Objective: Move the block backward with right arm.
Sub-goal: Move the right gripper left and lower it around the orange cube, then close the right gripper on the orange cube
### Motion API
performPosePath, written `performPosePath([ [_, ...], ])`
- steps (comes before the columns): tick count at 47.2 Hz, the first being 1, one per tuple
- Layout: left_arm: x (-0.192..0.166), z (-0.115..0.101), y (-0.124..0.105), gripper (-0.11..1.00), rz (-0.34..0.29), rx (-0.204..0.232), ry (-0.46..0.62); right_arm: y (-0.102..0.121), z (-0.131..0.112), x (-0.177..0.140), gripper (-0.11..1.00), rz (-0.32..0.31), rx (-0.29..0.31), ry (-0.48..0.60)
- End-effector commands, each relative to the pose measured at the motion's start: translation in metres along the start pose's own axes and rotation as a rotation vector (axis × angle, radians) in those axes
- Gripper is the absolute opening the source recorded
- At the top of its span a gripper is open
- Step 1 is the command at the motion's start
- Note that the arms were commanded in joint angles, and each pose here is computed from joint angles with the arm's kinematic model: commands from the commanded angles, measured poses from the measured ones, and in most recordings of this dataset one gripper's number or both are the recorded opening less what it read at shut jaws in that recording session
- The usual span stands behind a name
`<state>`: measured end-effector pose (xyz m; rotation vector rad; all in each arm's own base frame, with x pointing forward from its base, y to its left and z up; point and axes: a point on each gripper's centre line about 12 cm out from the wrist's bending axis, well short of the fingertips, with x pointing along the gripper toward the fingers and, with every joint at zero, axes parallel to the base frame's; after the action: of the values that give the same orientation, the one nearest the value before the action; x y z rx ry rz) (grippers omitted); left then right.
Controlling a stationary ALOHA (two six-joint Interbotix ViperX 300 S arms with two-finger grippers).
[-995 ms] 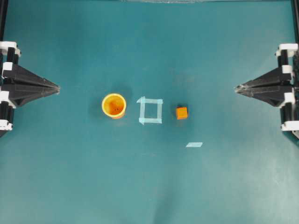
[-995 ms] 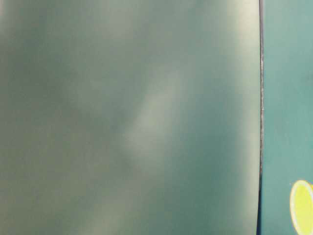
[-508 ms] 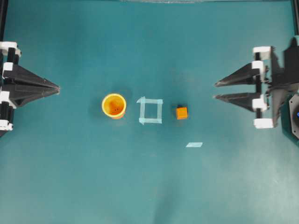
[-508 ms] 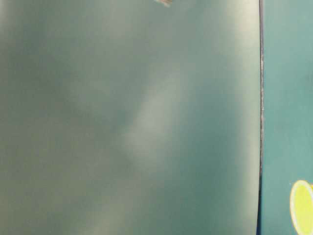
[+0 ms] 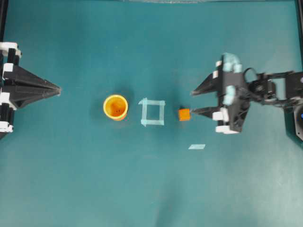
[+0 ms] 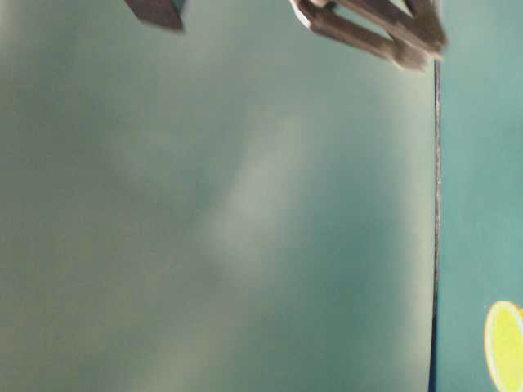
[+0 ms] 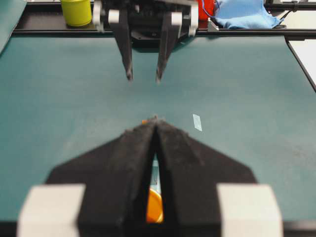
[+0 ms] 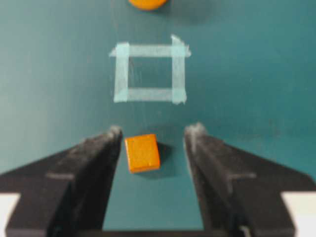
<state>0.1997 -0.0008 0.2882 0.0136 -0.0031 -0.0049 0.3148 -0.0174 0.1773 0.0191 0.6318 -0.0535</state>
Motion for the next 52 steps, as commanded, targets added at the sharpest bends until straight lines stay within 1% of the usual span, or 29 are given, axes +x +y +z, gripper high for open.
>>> performPosePath([
  [1, 0.003, 0.011, 0.000, 0.00, 0.000, 0.003, -0.028, 0.000, 0.009, 0.012, 0.59, 0.000, -0.006, 0.009],
  [6, 0.003, 0.012, 0.000, 0.00, 0.000, 0.003, -0.029, 0.001, 0.005, 0.023, 0.59, 0.001, -0.006, 0.035],
  [15, 0.003, 0.011, 0.000, 0.00, 0.000, 0.005, -0.028, 0.001, -0.010, 0.039, 0.60, 0.003, -0.006, 0.087],
  [33, 0.002, 0.013, 0.000, 0.00, 0.001, 0.006, -0.032, 0.011, -0.026, 0.055, 0.61, 0.024, -0.007, 0.112],
  [52, 0.002, 0.013, 0.000, 0.00, 0.000, 0.005, -0.035, 0.011, -0.039, 0.068, 0.61, 0.023, -0.002, 0.148],
])
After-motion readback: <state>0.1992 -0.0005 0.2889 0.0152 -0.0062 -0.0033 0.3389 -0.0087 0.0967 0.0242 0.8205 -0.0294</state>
